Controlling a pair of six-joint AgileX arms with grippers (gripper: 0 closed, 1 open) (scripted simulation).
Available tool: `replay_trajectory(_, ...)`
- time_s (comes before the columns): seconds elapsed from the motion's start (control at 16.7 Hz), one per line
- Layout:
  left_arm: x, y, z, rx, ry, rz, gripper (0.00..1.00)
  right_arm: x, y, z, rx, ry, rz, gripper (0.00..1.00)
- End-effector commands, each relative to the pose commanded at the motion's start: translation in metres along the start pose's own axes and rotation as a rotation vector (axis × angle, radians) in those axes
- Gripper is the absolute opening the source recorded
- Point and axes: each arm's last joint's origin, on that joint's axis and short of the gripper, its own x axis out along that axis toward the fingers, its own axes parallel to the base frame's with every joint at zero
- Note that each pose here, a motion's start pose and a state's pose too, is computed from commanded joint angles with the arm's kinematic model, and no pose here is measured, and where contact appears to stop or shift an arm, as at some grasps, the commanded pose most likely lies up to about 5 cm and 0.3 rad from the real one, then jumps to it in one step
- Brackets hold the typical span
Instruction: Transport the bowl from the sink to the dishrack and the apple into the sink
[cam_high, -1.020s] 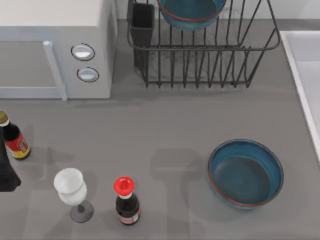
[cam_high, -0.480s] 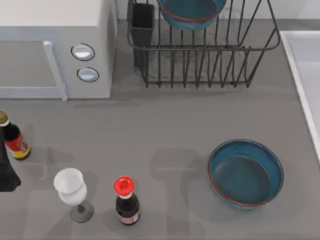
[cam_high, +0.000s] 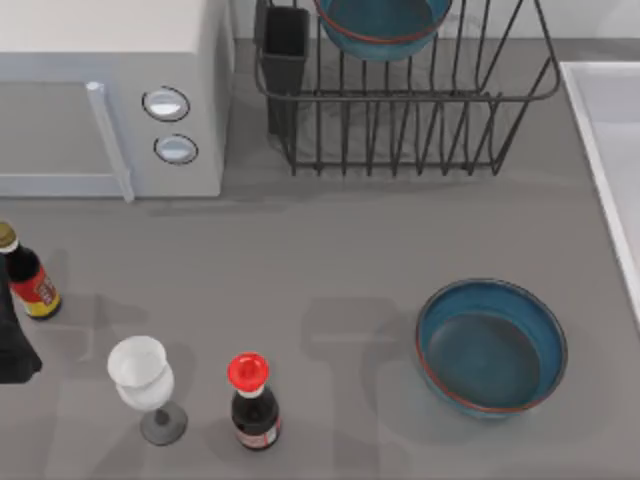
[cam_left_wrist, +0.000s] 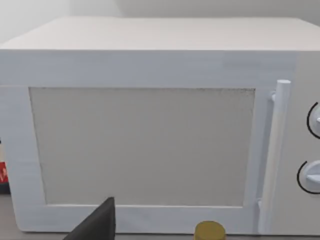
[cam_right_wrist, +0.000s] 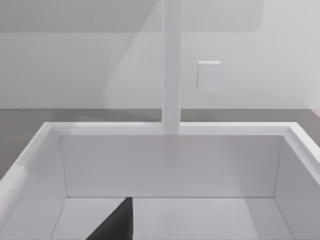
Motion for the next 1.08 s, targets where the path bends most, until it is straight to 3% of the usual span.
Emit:
replay_trajectory(0.6,0.0,0.0,0.0,0.0,0.0,0.0,1.0,0.0,0.007,0.006,0.008,0.017,0.002,1.0)
replay_trajectory(0.84,0.0,0.0,0.0,0.0,0.0,0.0,1.0,-0.003,0.026,0.035,0.02,0.05,0.002,1.0)
replay_trajectory(1.08,0.0,0.0,0.0,0.0,0.0,0.0,1.0,-0.02,0.052,0.086,0.009,0.036,0.001,1.0)
